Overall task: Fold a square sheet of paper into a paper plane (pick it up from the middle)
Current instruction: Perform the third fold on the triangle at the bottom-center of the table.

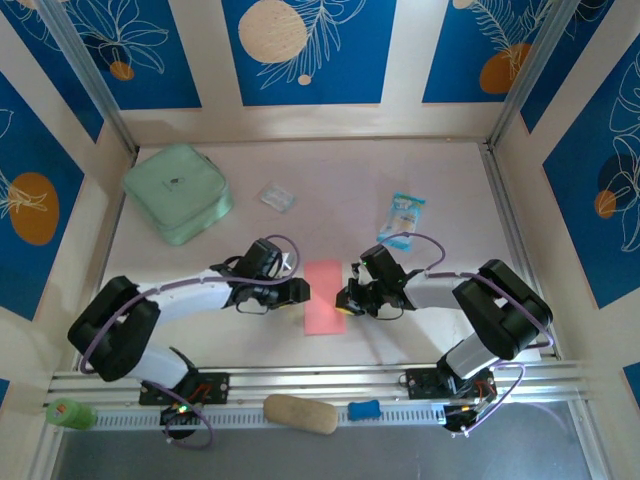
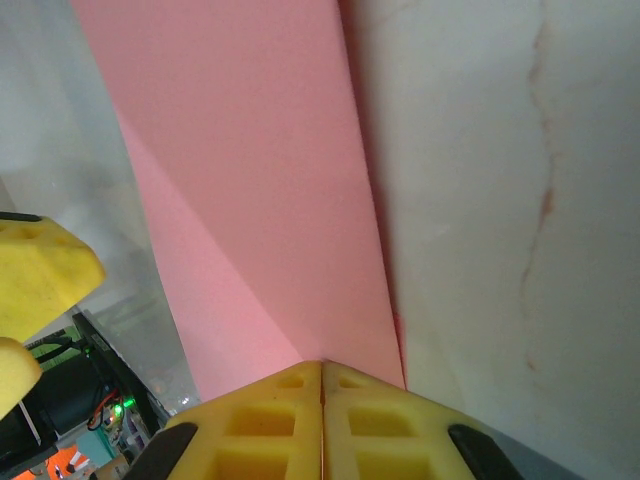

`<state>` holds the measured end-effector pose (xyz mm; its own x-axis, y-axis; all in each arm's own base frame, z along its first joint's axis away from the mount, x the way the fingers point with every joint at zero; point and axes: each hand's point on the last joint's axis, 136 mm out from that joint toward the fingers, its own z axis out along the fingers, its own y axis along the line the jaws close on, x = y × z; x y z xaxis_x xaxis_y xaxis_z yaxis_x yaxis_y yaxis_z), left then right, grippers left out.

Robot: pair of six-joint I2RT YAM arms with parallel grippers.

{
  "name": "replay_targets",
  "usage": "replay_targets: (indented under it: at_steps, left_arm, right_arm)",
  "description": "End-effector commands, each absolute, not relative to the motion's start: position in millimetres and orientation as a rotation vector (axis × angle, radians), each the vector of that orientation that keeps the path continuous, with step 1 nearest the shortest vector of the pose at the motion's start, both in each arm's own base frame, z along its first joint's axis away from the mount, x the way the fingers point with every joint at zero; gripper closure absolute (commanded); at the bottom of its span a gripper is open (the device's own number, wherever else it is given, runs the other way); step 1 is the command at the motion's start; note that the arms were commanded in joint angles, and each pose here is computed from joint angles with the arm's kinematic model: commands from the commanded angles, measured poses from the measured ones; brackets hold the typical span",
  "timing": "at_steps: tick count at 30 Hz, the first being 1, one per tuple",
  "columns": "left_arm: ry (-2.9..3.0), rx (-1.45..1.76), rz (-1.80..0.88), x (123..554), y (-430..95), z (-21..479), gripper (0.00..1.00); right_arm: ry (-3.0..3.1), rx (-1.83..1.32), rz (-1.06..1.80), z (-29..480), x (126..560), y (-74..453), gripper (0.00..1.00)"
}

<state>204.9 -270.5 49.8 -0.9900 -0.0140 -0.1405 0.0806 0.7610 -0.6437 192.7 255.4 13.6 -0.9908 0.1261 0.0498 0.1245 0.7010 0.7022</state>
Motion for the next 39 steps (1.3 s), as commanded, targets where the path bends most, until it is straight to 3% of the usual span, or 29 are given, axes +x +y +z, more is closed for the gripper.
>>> replay_targets:
  at_steps: [1, 10, 39]
  left_arm:
    - [2.802, 0.078, -1.115, 205, -284, 55, 0.47]
    - [2.838, 0.071, -1.128, 201, -289, 43, 0.57]
    - [2.872, 0.026, -1.141, 198, -293, 28, 0.67]
  right_arm:
    - [2.967, 0.25, 1.138, 0, 181, 245, 0.93]
    - [2.967, 0.265, 1.127, 0, 180, 243, 0.93]
    - [2.972, 0.269, 1.113, -2, 180, 242, 0.93]
